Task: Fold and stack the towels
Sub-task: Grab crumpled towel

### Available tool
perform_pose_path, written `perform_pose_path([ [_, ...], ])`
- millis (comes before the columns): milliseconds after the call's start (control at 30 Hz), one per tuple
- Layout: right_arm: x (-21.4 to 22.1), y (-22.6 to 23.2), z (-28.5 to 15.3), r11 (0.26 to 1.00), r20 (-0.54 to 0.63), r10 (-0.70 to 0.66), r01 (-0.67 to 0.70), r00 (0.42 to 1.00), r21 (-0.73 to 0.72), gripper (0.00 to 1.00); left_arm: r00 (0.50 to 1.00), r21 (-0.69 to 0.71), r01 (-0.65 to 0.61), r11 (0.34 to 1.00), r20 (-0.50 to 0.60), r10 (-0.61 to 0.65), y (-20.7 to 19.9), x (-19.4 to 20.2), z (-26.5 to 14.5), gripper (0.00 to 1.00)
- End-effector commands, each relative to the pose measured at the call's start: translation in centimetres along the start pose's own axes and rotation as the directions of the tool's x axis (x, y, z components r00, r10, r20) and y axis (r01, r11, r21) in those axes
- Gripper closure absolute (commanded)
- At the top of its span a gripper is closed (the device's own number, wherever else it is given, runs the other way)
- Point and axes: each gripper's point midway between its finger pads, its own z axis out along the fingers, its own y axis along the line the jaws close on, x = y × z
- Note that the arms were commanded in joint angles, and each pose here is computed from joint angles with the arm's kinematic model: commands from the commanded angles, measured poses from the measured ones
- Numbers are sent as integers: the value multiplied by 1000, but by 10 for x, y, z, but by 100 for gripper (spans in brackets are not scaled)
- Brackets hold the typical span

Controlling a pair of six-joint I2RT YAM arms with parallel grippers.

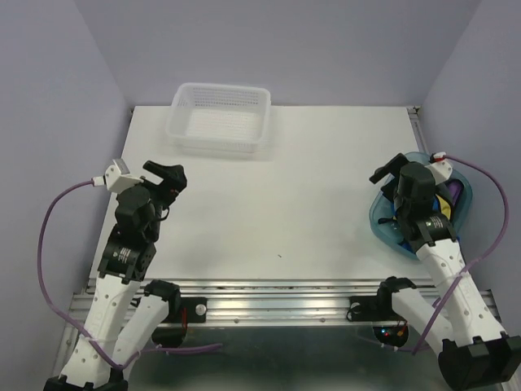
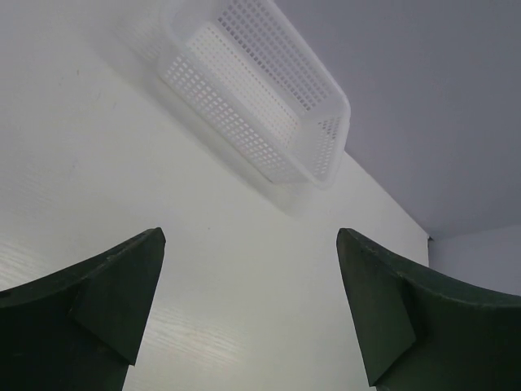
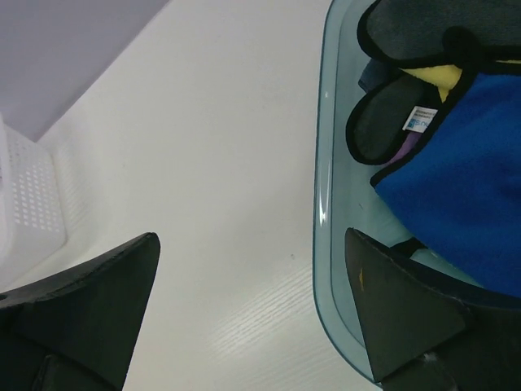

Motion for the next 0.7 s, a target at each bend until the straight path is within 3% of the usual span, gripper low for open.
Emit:
perform_pose_path([
  [0, -5, -13, -3, 997, 27, 26, -28, 999, 74, 0, 1000, -18, 10, 1000, 13, -10, 5, 2, 5, 1],
  [100, -5, -40, -2, 976, 50, 7, -17, 999, 217, 0, 999, 20, -17, 1000, -40, 17, 0, 19, 16, 1],
  [267, -8, -87, -3, 864, 57, -43, 8, 997, 503, 0, 989, 21, -66, 998, -130, 68, -1, 42, 35, 1],
  [400, 6, -120, 10, 793, -35, -20, 37, 999, 608, 0, 983, 17, -84, 996, -164, 86, 2, 52, 41, 1],
  [667, -3, -177, -4, 684, 26, 53, -55, 998, 728, 0, 982, 41, -85, 996, -166, 91, 0, 55, 41, 1],
])
